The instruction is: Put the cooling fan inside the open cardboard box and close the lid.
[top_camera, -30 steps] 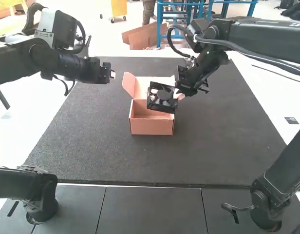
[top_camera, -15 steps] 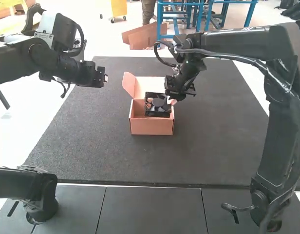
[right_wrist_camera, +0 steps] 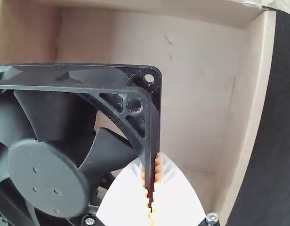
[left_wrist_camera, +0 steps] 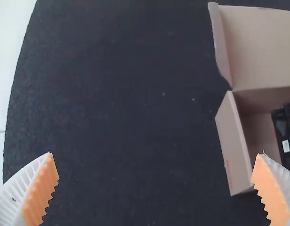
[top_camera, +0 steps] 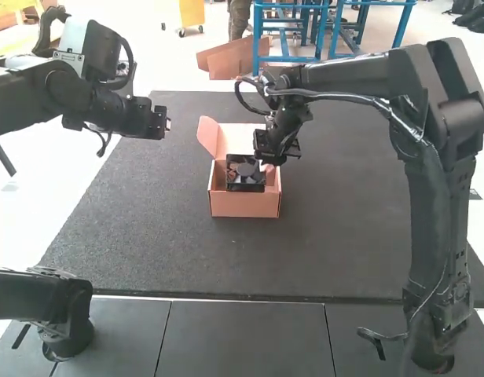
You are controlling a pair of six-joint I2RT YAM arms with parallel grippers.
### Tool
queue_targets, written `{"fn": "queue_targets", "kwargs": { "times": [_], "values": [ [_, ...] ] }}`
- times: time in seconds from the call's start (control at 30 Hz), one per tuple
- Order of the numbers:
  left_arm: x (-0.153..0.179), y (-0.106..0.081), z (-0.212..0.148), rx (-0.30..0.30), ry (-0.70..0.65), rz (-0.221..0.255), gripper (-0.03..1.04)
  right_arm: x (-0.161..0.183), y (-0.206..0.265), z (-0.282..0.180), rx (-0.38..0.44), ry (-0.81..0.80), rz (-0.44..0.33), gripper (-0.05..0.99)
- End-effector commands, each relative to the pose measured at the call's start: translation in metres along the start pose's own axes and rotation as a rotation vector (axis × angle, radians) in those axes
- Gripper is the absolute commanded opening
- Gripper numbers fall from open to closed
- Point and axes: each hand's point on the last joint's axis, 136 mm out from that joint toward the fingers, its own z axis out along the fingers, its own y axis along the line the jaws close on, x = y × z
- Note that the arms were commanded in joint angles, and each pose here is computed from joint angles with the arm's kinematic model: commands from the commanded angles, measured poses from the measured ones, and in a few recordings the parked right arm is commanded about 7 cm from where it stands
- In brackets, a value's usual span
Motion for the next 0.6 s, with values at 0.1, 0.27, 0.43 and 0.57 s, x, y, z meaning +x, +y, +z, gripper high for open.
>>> {"fn": "queue_targets", "kwargs": {
  "times": [0.1,0.27,0.43,0.57],
  "values": [
    [-0.013,0.006,-0.009,-0.018,-0.041,-0.002,0.97,-0.020,0.007,-0.002,-0.002,-0.062,-0.021,-0.01],
    [-0.014,0.009,-0.008,-0.025,-0.042,-0.008,0.97,-0.026,0.007,0.003,0.011,-0.068,-0.019,-0.01],
    [-0.013,0.010,-0.009,-0.028,-0.039,-0.009,0.97,-0.029,0.005,0.005,0.018,-0.071,-0.017,-0.01],
    [-0.014,0.010,-0.009,-0.028,-0.040,-0.009,0.97,-0.027,0.002,0.012,0.027,-0.055,-0.016,-0.01]
  ]
}}
